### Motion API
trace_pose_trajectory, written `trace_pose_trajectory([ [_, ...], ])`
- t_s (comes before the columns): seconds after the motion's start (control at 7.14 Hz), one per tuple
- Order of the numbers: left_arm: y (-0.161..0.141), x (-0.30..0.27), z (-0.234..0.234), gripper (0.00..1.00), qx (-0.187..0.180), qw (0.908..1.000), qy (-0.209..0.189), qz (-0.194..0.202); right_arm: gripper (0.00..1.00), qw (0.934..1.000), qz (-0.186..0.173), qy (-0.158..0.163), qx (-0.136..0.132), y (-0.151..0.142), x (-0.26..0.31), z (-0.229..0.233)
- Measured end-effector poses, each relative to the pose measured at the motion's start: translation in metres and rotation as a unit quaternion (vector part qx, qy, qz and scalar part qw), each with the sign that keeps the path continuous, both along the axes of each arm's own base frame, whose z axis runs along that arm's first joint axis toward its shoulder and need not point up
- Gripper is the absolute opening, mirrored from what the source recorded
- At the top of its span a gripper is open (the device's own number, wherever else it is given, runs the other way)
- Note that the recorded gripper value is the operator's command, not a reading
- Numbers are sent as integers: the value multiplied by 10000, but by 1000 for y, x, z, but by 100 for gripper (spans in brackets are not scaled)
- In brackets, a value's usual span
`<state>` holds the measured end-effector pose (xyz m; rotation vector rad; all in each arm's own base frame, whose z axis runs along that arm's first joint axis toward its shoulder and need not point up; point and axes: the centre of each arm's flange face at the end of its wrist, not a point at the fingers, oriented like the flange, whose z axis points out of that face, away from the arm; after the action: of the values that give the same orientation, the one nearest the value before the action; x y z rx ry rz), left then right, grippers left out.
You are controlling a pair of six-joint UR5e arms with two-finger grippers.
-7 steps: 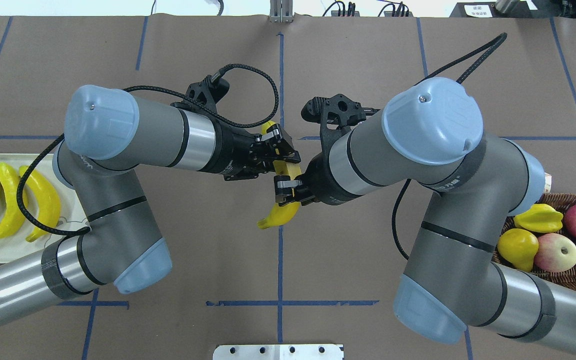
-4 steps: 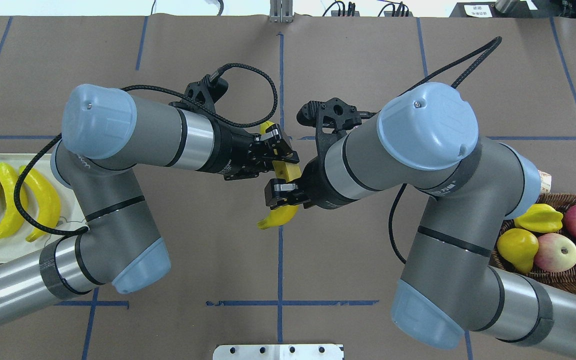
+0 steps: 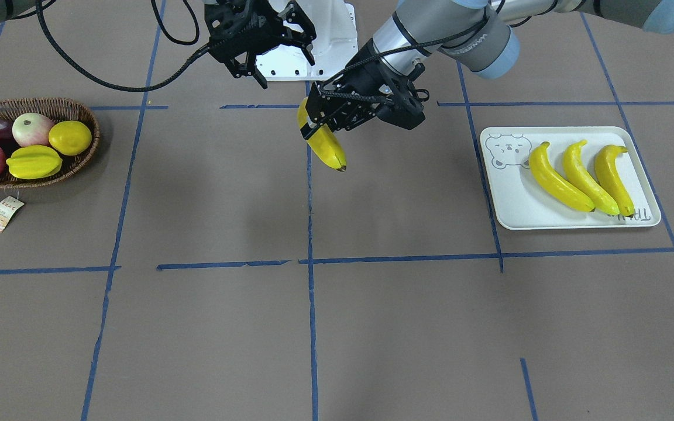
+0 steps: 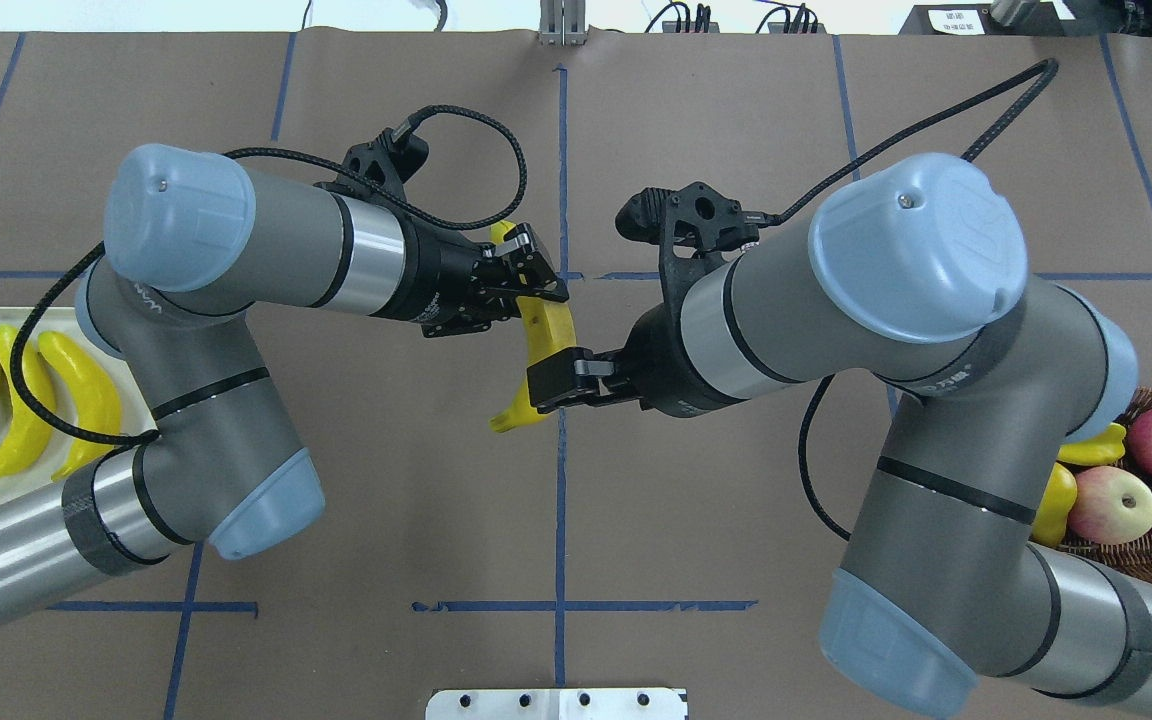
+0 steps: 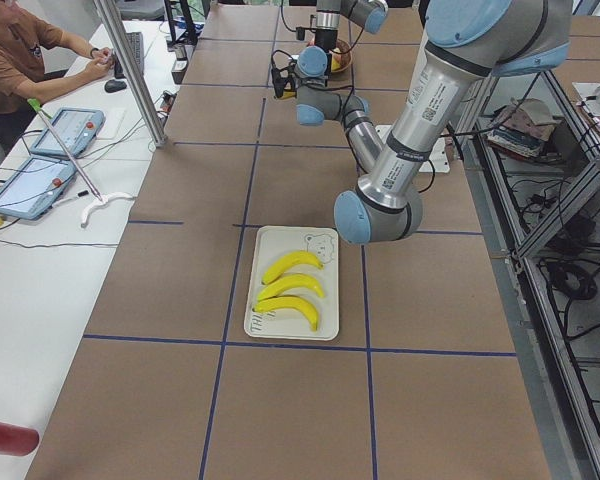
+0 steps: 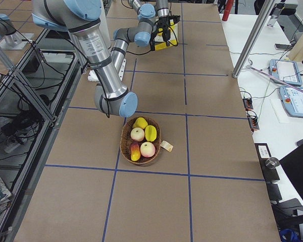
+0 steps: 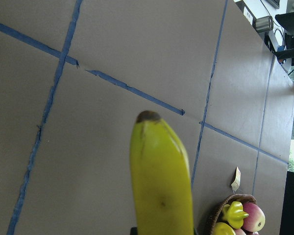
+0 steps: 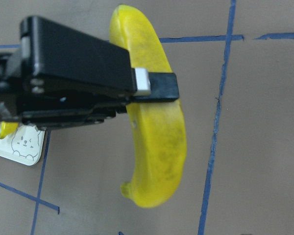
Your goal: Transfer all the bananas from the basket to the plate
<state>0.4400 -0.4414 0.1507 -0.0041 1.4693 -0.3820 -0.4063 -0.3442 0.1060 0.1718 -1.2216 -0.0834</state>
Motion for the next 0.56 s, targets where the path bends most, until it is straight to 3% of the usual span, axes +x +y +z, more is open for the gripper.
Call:
trace_pose_trajectory([
  [0.28,-35,-23,56,0,-347,9944,-998,-60,100,9998,204,11,18,1,16,7],
  [0.56,-59,-68,135,0,-456,9818,-1837,-136,100,9979,589,281,-22,-7,18,33],
])
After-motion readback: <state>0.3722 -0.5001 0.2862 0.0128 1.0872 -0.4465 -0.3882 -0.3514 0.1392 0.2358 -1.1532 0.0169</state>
